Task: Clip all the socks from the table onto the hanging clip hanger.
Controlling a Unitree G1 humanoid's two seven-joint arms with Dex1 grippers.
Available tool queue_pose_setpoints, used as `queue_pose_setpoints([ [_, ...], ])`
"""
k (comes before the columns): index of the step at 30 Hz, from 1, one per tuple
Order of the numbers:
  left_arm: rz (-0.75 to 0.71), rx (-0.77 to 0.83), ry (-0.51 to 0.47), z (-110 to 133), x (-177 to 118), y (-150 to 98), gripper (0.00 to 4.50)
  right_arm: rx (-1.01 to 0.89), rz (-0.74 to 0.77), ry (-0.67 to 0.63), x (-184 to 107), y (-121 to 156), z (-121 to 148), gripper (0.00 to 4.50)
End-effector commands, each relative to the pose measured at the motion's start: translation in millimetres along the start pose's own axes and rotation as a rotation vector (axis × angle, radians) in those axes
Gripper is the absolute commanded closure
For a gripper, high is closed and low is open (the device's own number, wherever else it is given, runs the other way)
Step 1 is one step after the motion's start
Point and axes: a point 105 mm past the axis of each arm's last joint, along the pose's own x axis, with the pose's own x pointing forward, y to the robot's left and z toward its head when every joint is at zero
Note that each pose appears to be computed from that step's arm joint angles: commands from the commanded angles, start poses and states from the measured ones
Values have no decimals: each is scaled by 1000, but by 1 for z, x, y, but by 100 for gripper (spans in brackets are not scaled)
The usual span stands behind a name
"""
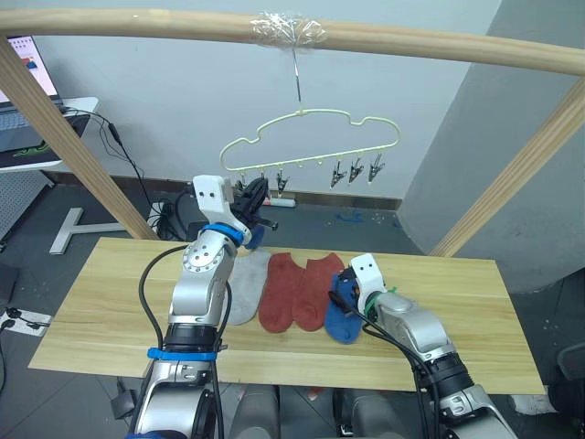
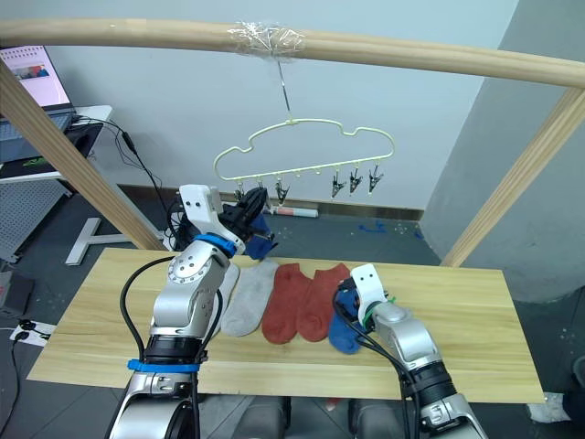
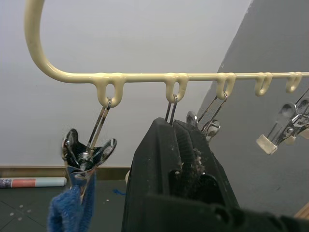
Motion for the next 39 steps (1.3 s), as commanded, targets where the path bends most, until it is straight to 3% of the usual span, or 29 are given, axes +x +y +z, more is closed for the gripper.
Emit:
queue_pose_setpoints([
  [1, 0, 10, -30, 8, -2, -1, 450, -85, -31, 51, -3, -12, -21, 92],
  [5, 3, 7, -26, 6, -2, -1, 450, -186, -6, 71, -9, -16, -31, 237],
  [11, 2, 7, -23, 6, -2, 0, 450, -158, 3, 37, -17, -22, -25, 445],
  [14, 1, 6, -19, 4, -3, 0, 450, -168, 41, -48, -23, -19, -7, 449],
  [17, -24, -86, 12, 0, -2, -1, 450, -399, 146, -188, -43, -5, 23, 449],
  [21, -70, -275, 79, -5, -2, -2, 450, -586, 253, -303, -66, 16, 44, 449],
  [25, -84, -622, 200, -13, -7, 8, 450, -724, 292, -440, -86, 36, 77, 449],
  [29, -156, -850, 220, 0, -9, 6, 450, -804, 299, -574, -86, 62, 116, 449],
  [32, -183, -864, 239, 3, -8, 1, 450, -785, 276, -632, -82, 68, 137, 449],
  [39, -225, -886, 237, 10, -8, -11, 450, -774, 296, -668, -73, 80, 155, 449],
])
